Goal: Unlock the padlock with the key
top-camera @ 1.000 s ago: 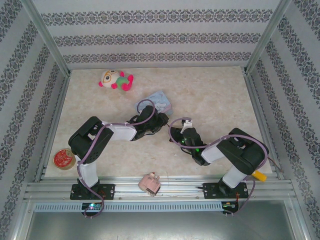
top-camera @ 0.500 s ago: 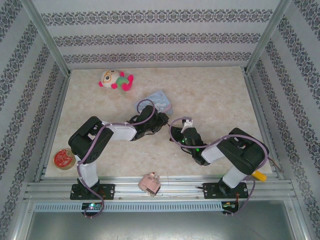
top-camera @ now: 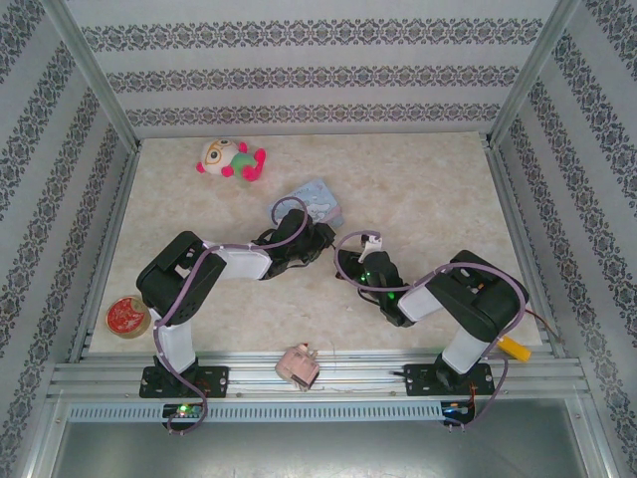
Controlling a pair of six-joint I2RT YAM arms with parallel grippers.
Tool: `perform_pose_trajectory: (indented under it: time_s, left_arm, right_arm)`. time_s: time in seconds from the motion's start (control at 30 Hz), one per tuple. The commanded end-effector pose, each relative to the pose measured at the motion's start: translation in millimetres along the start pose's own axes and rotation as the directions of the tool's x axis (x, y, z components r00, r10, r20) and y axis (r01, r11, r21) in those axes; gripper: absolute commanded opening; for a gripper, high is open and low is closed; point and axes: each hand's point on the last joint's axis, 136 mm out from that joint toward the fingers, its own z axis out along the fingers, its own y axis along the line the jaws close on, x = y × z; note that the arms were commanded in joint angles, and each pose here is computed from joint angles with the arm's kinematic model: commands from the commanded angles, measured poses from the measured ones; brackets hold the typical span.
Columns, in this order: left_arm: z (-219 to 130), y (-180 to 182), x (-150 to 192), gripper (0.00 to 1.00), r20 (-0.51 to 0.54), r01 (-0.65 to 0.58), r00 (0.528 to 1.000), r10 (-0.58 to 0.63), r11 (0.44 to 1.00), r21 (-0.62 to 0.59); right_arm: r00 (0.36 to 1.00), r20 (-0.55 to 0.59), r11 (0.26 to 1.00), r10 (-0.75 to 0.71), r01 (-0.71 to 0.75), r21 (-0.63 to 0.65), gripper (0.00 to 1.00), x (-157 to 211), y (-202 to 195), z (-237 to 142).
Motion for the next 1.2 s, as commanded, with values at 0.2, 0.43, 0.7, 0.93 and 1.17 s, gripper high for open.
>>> perform_pose_trajectory:
  time_s: [0.2,0.43,0.7,0.93,1.17]
  left_arm:
    - [6,55,35,0.00,-0.149,0.136,0.976,-0.161,0.977,-0.164]
    - [6,56,36,0.00,-0.155,0.134,0.975,-0.160,0.977,-0.169]
    - [6,56,37,0.00,-0.160,0.132,0.974,-0.159,0.977,-0.170]
    - [5,57,38,0.00,-0.163,0.130,0.974,-0.158,0.977,-0.171]
    - [4,59,38,0.00,-0.161,0.132,0.974,-0.160,0.976,-0.173]
  right_arm:
    - [0.998,-0.006,0.997,0.064,-0.065,-0.033,0.00,-4,4,11]
    - [0.991,-0.046,0.988,0.125,-0.128,-0.082,0.00,-2,11,15]
    - [0.990,-0.023,0.987,0.139,-0.141,-0.078,0.00,-15,5,10]
    - [0.988,-0.014,0.983,0.156,-0.157,-0.096,0.00,-23,9,11]
    - [0.983,-0.013,0.979,0.181,-0.181,-0.091,0.00,-24,6,11]
